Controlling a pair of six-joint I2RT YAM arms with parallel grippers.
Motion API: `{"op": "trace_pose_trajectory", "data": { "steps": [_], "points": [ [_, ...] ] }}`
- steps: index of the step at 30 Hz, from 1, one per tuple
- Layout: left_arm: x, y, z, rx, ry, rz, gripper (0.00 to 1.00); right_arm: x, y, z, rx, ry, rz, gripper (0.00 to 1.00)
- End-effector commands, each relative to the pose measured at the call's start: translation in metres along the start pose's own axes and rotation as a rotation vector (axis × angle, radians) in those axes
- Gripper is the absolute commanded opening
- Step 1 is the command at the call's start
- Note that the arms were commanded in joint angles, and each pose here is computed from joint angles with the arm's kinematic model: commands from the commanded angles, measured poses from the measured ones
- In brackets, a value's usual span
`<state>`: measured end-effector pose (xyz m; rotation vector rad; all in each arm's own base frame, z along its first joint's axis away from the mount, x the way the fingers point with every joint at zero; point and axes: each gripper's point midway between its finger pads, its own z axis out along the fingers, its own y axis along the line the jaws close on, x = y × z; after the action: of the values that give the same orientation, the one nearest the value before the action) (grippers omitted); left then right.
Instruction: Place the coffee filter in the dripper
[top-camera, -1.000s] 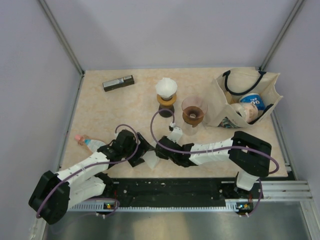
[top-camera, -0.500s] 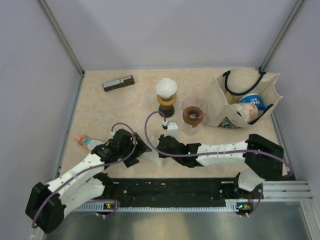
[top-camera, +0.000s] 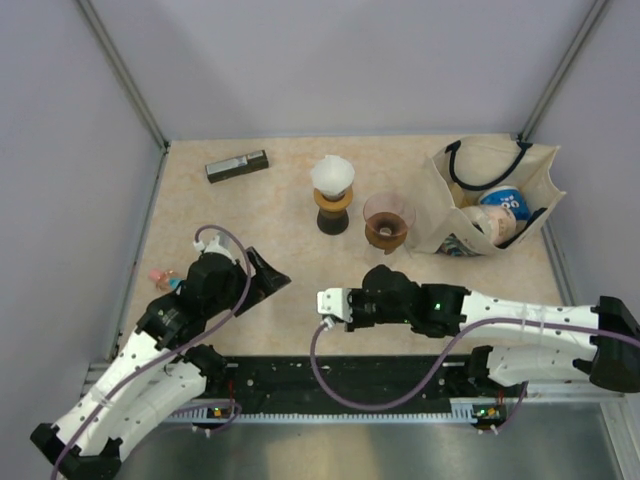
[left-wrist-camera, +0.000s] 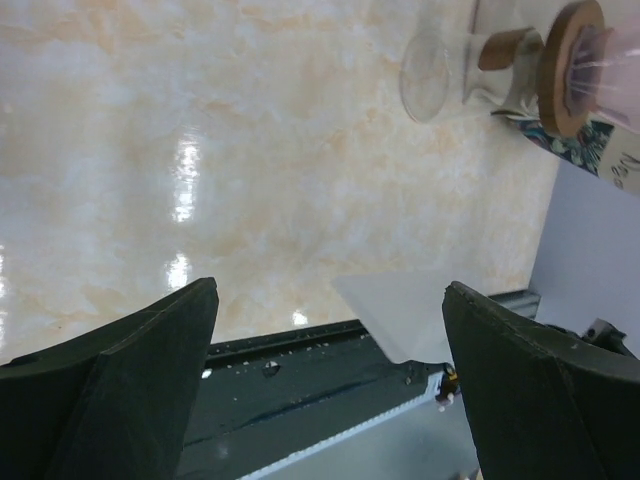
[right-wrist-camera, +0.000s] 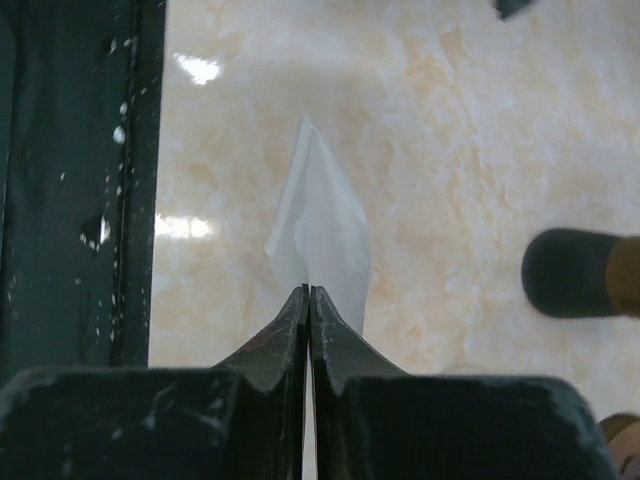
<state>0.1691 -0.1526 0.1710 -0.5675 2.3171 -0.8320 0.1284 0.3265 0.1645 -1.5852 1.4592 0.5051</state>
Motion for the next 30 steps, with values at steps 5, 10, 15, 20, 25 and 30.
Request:
{"op": "trace_pose_trajectory", "data": {
  "steps": [5,10,15,20,25,30],
  "points": [
    [0.036,-0.073,-0.008,0.328,0.296,0.213,0.99,-0.029,0.025,-0.02,-0.32,-0.055,-0.545,0.0],
    [0.057,-0.088,-0.009,0.447,0.454,0.299,0.99,-0.039,0.016,-0.019,-0.313,-0.066,-0.654,0.0],
    [0.068,-0.093,-0.007,0.503,0.513,0.342,0.99,-0.042,0.02,-0.017,-0.373,-0.06,-0.692,0.0],
    [0.071,-0.091,-0.004,0.509,0.502,0.374,0.99,-0.033,0.015,-0.012,-0.363,0.001,-0.702,0.0],
    [0.072,-0.057,0.013,0.339,0.49,0.386,0.98,-0.037,0.013,-0.016,-0.347,-0.015,-0.7,0.0],
    [0.08,-0.056,0.015,0.385,0.504,0.391,0.96,-0.035,0.014,-0.013,-0.357,-0.009,-0.695,0.0]
  ]
}}
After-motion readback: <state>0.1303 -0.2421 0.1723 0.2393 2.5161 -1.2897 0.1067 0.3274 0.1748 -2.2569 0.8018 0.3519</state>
